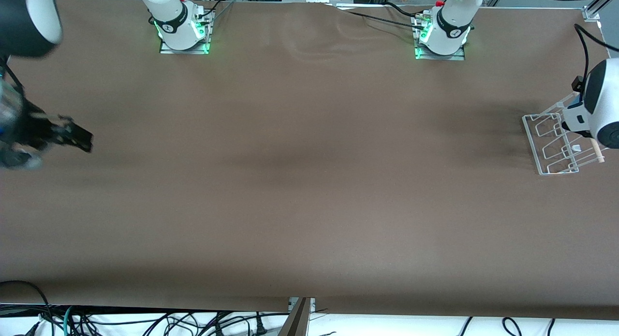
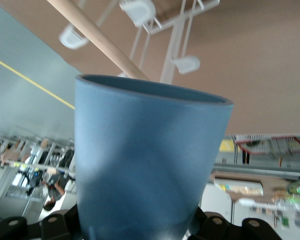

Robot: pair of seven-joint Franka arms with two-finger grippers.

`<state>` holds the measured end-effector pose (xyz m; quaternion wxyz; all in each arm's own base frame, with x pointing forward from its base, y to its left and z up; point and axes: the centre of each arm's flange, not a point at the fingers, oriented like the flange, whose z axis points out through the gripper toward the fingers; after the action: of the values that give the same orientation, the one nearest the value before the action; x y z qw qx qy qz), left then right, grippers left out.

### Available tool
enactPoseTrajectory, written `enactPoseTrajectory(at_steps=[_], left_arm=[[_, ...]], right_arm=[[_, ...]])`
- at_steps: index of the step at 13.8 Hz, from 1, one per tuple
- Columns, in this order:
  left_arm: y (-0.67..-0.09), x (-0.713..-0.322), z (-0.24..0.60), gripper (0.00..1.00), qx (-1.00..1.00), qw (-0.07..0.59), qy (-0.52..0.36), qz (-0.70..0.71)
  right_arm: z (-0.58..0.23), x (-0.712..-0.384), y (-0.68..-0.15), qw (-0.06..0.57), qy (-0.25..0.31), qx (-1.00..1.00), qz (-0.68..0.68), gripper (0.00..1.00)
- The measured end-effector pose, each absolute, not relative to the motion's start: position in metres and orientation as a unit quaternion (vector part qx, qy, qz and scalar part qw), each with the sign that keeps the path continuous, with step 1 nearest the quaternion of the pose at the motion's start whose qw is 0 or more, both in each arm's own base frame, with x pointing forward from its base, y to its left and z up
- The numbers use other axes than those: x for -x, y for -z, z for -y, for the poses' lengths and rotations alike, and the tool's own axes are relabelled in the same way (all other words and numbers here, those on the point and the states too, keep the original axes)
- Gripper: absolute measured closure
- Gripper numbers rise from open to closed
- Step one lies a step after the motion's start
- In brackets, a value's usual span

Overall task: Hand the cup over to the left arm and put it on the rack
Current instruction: 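Lower the cup into the rack slot with the left gripper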

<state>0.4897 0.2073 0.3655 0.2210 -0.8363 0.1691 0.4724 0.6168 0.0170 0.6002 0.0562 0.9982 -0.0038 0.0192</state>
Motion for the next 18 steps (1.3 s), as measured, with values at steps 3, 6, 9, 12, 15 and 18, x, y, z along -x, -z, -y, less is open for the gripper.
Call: enactPoseTrajectory(at_steps=[3,6,9,12,15,18], left_arm=[[-0.347,-0.479,-0.209,0.32,0.807,0.212,-0.526,-0.164],[-0.316,-0.474,-0.209,0.32,0.781,0.207,-0.562,-0.176],[-0.293,-0.472,-0.206,0.32,0.765,0.211,-0.579,-0.187],[-0.282,-0.471,-0.207,0.32,0.756,0.212,-0.588,-0.193],[-0.276,-0.469,-0.206,0.32,0.751,0.213,-0.593,-0.197],[-0.270,-0.469,-0.206,0.32,0.747,0.213,-0.597,-0.201]], right_arm=[[-0.014,-0.589,-0.608,0.032,-0.013,-0.999,0.005,0.00],[-0.008,-0.581,-0.591,0.016,0.011,-0.999,-0.027,0.00],[-0.001,-0.581,-0.584,0.013,0.018,-0.999,-0.033,0.00],[0.007,-0.582,-0.584,0.013,0.016,-0.999,-0.029,0.00],[0.008,-0.582,-0.586,0.013,0.014,-0.999,-0.029,0.00],[0.010,-0.583,-0.585,0.013,0.016,-0.999,-0.028,0.00]])
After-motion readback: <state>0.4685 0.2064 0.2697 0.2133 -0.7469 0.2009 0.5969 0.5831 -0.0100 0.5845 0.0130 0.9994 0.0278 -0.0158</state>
